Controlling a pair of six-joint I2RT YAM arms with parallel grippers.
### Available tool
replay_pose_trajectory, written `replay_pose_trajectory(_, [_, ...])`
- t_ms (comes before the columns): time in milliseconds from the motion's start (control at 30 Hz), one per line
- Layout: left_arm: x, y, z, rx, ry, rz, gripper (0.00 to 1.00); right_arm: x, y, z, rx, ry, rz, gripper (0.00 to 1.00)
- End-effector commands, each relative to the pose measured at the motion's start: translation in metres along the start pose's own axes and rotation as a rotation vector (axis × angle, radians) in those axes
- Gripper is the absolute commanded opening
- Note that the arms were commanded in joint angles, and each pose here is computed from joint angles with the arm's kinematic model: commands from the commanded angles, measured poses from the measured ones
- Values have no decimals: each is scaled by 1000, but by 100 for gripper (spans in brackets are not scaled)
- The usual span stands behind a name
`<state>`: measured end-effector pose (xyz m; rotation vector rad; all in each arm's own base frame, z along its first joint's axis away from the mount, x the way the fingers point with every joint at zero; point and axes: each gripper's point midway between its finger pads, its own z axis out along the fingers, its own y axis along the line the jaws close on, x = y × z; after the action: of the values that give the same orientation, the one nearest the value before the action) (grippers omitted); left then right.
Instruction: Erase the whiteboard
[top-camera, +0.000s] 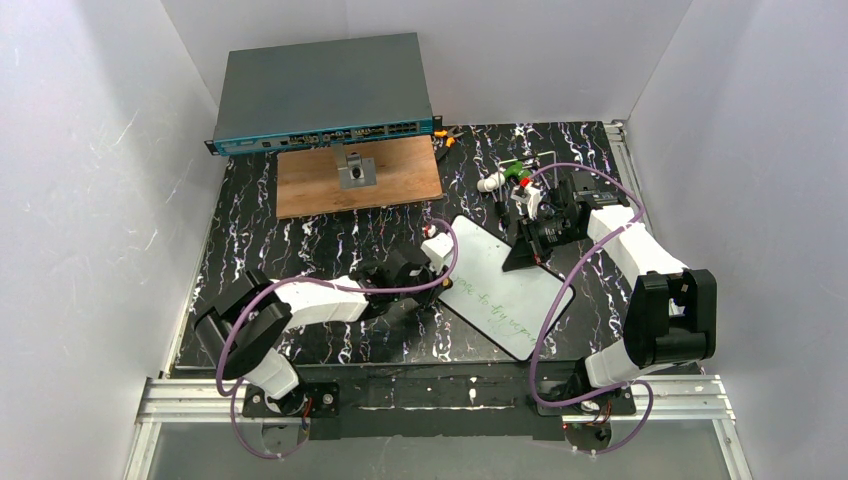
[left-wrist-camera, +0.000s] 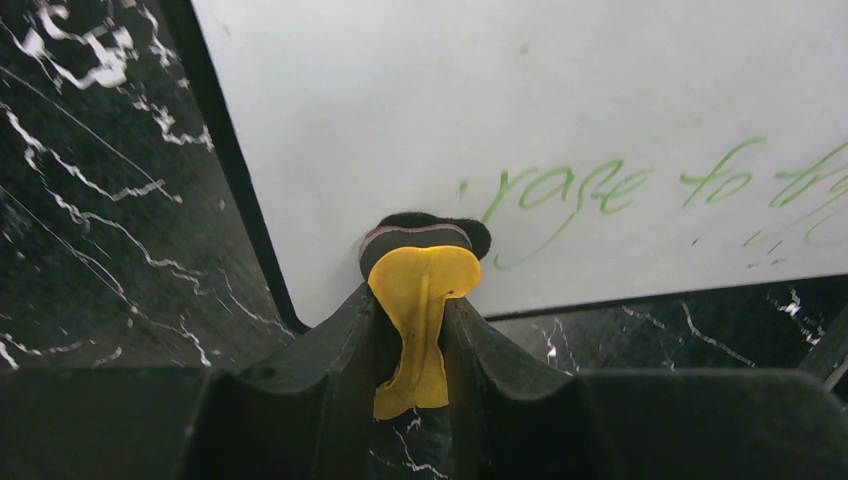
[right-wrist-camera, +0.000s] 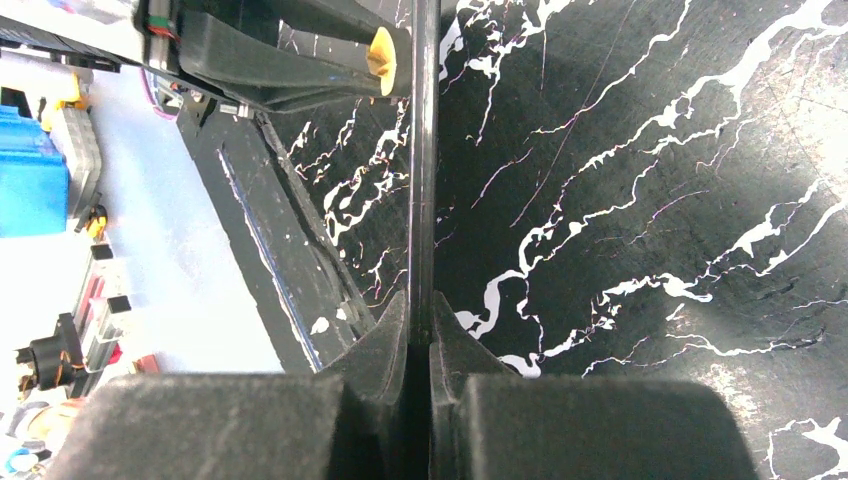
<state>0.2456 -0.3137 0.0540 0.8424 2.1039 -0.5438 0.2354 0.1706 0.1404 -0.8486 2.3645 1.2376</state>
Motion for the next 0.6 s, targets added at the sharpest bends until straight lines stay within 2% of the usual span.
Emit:
replay_pose_trajectory(0, [34,5,-2,-35,85,10,0,-19,15,-3,-67,-52,-84,1])
replay_pose_trajectory(567, [-51,18,-7,-147,-23,43,0,-19,16,-3,-72,-53,-88,1])
